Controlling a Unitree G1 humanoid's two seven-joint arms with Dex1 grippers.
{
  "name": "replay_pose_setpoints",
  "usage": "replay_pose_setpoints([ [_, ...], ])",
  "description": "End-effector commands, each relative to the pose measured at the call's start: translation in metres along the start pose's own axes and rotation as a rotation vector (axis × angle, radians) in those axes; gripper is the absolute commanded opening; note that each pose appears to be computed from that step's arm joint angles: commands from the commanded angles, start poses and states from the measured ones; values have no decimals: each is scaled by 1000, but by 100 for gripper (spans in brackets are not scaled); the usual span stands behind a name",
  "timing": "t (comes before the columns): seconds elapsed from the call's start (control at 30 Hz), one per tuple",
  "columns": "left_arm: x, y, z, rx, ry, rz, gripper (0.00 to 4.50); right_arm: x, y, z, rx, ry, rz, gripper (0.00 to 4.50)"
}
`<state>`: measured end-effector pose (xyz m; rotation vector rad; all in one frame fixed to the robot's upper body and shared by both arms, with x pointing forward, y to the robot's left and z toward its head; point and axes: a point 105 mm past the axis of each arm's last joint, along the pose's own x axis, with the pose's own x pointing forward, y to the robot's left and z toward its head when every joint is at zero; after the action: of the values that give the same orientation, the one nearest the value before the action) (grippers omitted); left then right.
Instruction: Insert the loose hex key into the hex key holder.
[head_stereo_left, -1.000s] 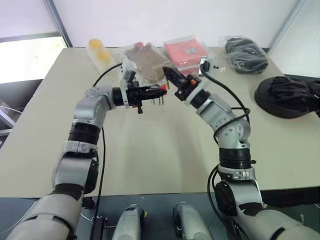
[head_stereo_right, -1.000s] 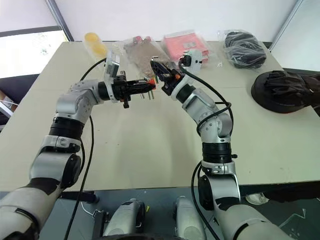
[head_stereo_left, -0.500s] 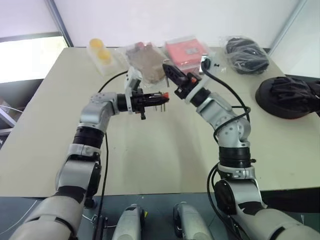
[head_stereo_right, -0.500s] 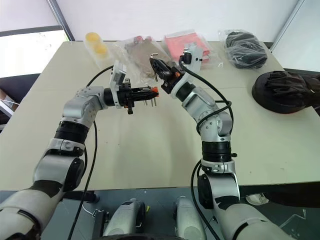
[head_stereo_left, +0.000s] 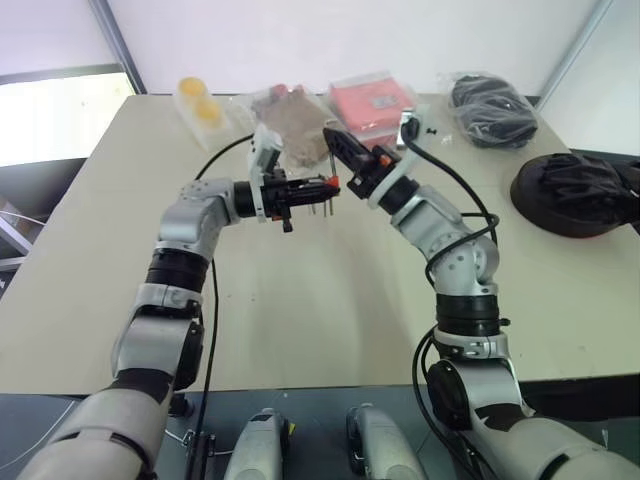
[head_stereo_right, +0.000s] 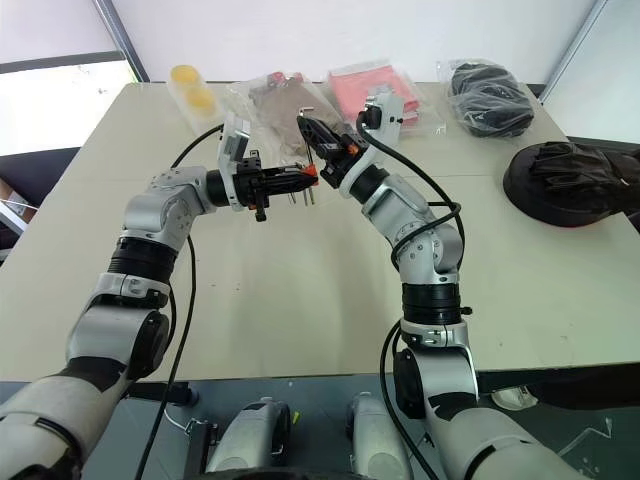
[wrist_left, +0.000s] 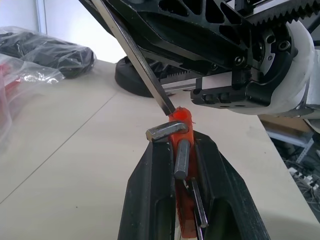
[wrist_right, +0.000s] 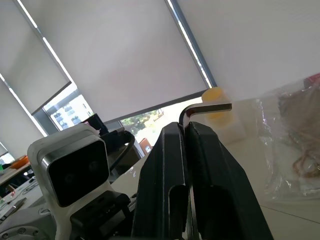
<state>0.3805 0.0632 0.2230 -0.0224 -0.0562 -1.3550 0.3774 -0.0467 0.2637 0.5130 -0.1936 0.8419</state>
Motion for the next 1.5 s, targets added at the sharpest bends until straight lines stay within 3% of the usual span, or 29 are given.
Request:
replay_pose_setpoints([
  [0.03, 0, 2, 24, 59, -55, 5, 0, 1, 12, 12, -22, -45, 44, 5],
  [0.8, -3, 1, 39, 9, -132, 3, 0, -2, 9, 8, -51, -28, 49, 5],
  [1.2, -6, 2, 33, 26, -72, -2, 0, -11, 16, 6, -171, 66, 187, 5],
  [1.5, -3, -1, 26, 82, -22, -17, 0, -12, 17, -3, -159, 121, 216, 5],
])
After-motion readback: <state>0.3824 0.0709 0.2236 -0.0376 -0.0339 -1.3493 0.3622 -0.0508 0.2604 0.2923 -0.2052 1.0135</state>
